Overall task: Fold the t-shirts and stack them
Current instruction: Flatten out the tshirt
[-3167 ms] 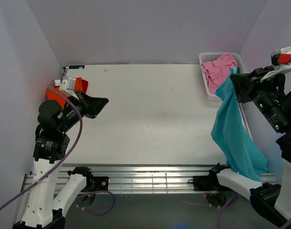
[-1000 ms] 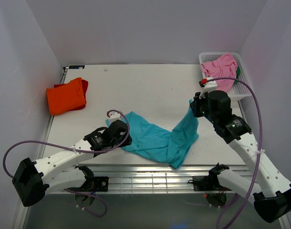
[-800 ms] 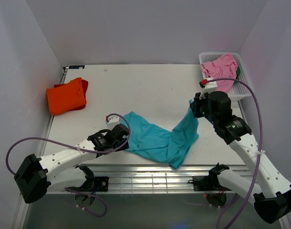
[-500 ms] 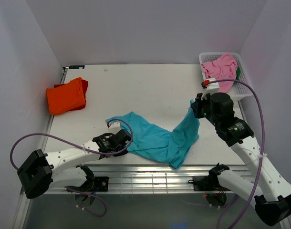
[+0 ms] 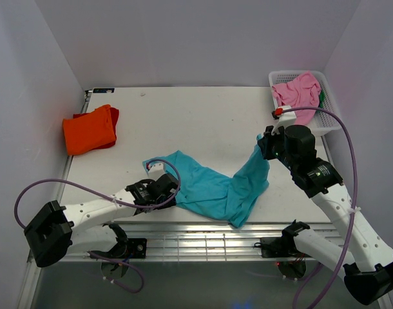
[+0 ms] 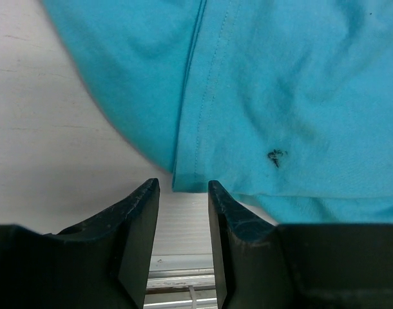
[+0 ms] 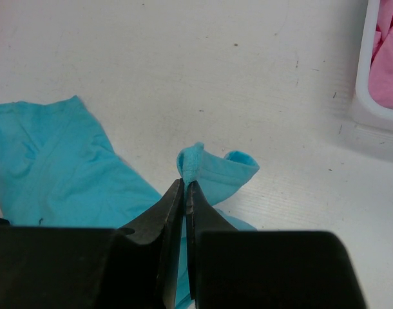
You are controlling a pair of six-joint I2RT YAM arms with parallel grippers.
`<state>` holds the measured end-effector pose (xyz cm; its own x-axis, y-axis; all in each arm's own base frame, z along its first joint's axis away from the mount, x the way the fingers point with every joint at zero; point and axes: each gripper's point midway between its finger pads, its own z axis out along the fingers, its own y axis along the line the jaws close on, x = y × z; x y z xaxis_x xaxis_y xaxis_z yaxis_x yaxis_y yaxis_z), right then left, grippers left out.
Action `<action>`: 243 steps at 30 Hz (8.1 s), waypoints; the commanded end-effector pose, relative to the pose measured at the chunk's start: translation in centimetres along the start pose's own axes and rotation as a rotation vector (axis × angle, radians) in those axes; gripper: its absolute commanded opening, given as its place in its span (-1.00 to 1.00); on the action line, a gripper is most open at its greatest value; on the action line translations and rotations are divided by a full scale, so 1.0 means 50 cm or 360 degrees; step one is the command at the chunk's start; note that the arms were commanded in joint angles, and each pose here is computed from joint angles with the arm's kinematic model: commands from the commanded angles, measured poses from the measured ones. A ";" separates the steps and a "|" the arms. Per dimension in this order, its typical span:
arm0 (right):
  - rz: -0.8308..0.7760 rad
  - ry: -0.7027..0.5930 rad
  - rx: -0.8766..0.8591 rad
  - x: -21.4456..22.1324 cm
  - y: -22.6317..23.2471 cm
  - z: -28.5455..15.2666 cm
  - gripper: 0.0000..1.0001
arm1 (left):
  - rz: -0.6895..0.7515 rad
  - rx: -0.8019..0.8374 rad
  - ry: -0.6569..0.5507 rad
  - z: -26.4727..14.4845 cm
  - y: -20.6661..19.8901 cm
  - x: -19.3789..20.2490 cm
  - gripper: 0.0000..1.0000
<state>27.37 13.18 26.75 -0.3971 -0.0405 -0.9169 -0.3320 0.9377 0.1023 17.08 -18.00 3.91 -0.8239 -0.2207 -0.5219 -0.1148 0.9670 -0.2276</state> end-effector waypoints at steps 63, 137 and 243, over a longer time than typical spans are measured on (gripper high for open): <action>-0.0049 -0.0246 0.0681 -0.293 -0.243 0.097 -0.85 | -0.0172 -0.0209 -0.1775 -0.533 -0.022 -0.742 -1.00; 0.0014 0.0214 0.0354 -0.074 -0.313 0.521 -0.85 | -0.0066 -0.0127 -0.0720 0.254 0.044 -0.573 -1.00; 0.0345 0.0487 -0.0309 0.149 -0.122 0.843 -0.85 | -0.0052 -0.0036 -0.0537 0.379 0.003 -0.612 -0.84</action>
<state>61.98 20.65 3.38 -0.7069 0.0007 -0.7073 -0.3487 0.8697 0.3493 51.49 -14.23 3.87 -0.6038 -0.2818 -0.7457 -0.1307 0.9578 -0.2562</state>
